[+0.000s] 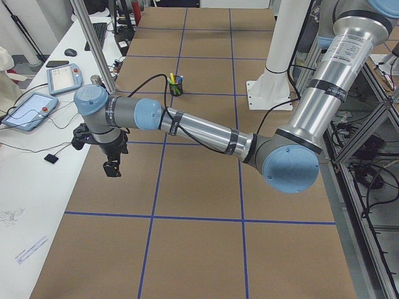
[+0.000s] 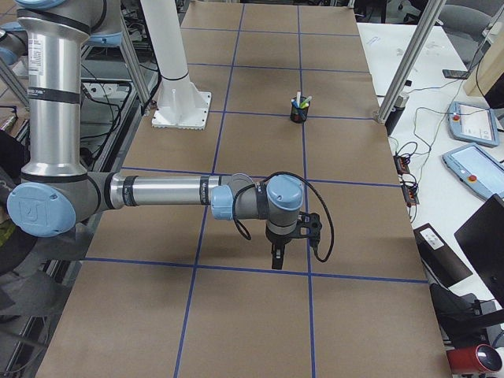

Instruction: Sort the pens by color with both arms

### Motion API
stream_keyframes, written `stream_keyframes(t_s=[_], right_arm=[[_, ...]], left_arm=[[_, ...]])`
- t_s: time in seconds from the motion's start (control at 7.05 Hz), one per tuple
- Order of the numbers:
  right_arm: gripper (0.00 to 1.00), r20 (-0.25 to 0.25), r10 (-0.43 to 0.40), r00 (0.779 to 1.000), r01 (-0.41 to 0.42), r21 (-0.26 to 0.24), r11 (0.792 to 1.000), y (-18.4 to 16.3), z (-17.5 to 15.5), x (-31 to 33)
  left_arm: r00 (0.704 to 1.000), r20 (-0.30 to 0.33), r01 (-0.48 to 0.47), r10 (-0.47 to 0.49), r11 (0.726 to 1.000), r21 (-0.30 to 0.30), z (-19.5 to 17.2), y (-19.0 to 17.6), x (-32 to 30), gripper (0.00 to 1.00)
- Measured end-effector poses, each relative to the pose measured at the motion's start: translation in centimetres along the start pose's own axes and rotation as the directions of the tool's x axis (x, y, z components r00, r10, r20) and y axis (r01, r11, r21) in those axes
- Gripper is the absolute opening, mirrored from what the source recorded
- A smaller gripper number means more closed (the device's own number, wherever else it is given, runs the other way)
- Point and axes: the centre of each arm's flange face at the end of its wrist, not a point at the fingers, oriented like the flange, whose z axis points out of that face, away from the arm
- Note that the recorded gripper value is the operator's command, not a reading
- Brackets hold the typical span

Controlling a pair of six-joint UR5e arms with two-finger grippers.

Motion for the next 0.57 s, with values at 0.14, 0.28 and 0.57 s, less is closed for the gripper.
stream_keyframes(t_s=[0.14,0.28,0.57], right_arm=[[1.00,0.000,-0.002,1.000,0.002,-0.001,1.000,-0.1,0.0,-0.2],[1.00,0.002,-0.014,1.000,0.014,-0.003,1.000,-0.4,0.1,-0.8],[1.00,0.015,-0.118,0.993,0.118,0.021,0.993,-4.4,-0.9,-6.8]], left_arm=[[1.000,0.005,-0.008,0.008,1.000,-0.003,0.2,-0.3,0.0,1.00],[1.000,0.013,-0.009,0.009,1.000,-0.010,0.4,-0.9,0.0,1.00],[1.000,0.015,0.008,-0.008,1.000,-0.010,0.1,-1.9,0.9,1.00]])
